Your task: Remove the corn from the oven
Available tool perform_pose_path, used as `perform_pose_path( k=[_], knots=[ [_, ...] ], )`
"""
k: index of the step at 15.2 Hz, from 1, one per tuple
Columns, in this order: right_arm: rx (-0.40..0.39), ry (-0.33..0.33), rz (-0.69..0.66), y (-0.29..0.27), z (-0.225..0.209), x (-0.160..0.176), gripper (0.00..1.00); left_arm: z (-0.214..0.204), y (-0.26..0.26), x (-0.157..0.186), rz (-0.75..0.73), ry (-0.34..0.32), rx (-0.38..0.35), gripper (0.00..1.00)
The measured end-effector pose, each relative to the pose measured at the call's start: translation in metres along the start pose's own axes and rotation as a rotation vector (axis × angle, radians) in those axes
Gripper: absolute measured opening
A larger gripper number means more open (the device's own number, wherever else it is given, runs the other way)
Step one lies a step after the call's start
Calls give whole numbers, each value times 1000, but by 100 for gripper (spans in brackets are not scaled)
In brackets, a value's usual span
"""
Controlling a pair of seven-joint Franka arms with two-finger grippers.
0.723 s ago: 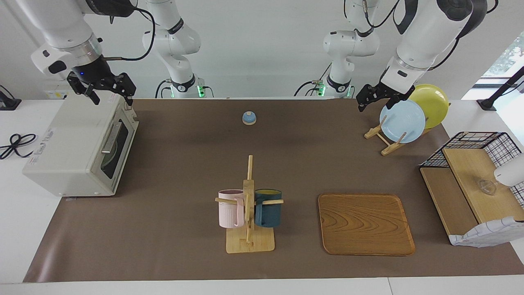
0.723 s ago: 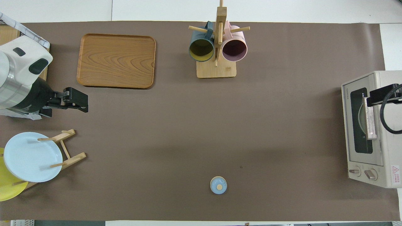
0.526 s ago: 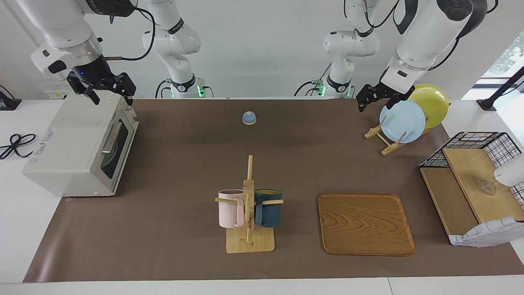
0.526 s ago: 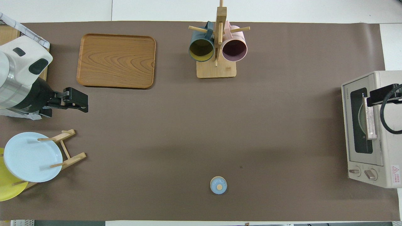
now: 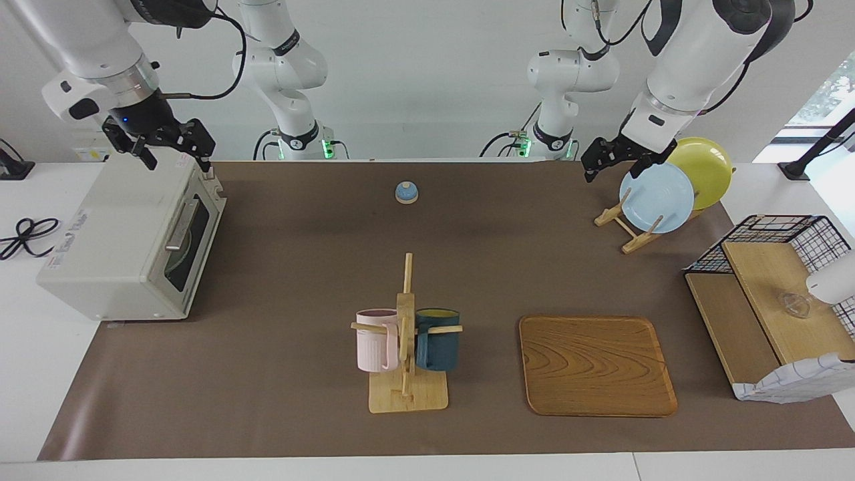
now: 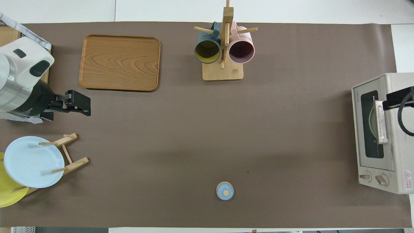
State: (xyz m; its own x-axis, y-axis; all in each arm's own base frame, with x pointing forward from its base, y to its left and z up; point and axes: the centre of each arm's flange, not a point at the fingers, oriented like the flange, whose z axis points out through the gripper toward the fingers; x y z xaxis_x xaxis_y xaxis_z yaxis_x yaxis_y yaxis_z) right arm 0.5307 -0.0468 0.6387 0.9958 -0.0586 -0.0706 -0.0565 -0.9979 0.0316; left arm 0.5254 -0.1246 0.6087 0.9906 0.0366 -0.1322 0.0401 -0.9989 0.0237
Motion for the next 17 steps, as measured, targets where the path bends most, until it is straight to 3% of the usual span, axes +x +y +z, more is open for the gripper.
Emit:
perform_pose_path(
  k=[4, 13, 17],
  knots=[
    [0, 1, -30, -2, 3, 1, 95, 0, 0, 0, 0, 0, 0, 100],
    [-2, 67, -55, -6, 74, -7, 3, 0, 0, 0, 0, 0, 0, 100],
    [-94, 62, -32, 0, 109, -6, 1, 0, 0, 0, 0, 0, 0, 100]
  ],
)
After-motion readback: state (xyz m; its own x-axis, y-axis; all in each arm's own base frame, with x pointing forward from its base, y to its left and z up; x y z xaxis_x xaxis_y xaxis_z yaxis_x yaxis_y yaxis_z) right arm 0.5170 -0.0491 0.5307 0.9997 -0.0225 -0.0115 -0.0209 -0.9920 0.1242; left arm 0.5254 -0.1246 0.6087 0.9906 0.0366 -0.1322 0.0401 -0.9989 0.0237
